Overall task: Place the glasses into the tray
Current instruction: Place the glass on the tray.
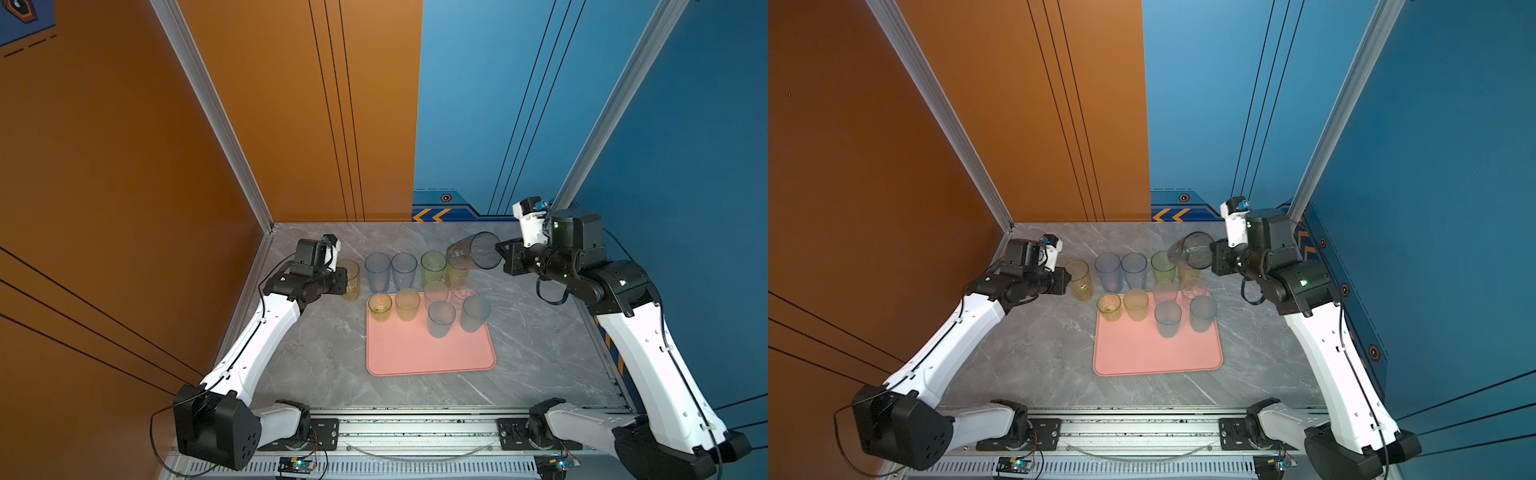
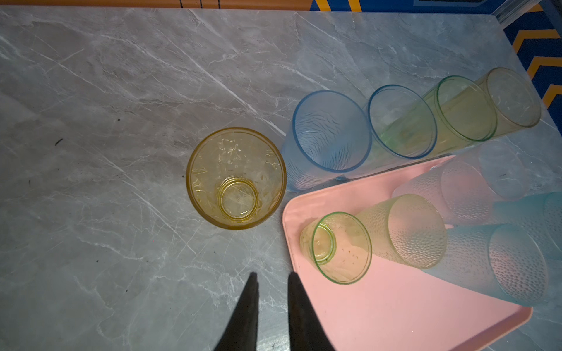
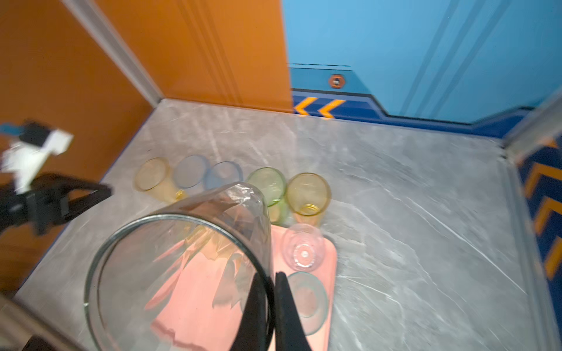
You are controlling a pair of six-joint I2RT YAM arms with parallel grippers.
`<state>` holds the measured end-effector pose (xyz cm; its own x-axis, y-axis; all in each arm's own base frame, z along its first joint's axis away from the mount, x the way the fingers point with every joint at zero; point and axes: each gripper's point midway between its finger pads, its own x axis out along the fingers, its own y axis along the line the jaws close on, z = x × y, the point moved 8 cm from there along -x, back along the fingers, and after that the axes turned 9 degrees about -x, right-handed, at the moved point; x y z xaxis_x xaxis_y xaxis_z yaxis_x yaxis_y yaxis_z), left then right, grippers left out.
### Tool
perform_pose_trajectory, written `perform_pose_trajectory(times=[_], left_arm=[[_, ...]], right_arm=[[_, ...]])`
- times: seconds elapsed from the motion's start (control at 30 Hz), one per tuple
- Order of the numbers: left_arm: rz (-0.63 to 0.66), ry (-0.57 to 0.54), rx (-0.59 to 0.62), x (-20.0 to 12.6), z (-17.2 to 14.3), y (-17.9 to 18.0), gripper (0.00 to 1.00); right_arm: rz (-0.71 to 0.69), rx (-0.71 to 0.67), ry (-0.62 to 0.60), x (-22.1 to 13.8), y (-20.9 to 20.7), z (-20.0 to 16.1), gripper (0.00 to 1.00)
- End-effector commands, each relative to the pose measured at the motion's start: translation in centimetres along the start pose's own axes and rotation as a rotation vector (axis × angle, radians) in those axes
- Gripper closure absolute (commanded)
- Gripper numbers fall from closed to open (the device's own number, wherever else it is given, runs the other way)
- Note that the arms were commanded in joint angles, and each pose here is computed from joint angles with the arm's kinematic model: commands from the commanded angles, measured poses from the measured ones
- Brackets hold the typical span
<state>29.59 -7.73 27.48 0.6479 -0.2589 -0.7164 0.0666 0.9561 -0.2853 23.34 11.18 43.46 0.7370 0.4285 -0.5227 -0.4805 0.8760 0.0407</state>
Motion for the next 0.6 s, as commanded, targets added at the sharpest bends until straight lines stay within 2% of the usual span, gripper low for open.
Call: perform_pose_trajectory(times=[0.0, 0.17, 0.3, 0.57], left_arm=[[0.008, 0.009, 0.011, 0.3, -0.2, -0.1, 0.8], [0.008, 0.013, 0.015, 0.2, -0.1, -0.2, 0.8], [0.002, 0.017, 0.016, 0.4, 0.0, -0.3, 0.8], [-0.002, 0.024, 0.015, 0.6, 0.0, -0.3, 0.8]], right_arm=[[0.138, -0.108, 0.084, 0.0, 3.8, -1.0, 1.0], [0.233, -0.255, 0.219, 1.7, 9.1, -3.2, 1.0], [0.284, -0.311, 0.322, 3.6, 12.0, -5.1, 1.0], [0.259, -0.322, 0.457, 8.4, 13.6, -7.7, 1.0]])
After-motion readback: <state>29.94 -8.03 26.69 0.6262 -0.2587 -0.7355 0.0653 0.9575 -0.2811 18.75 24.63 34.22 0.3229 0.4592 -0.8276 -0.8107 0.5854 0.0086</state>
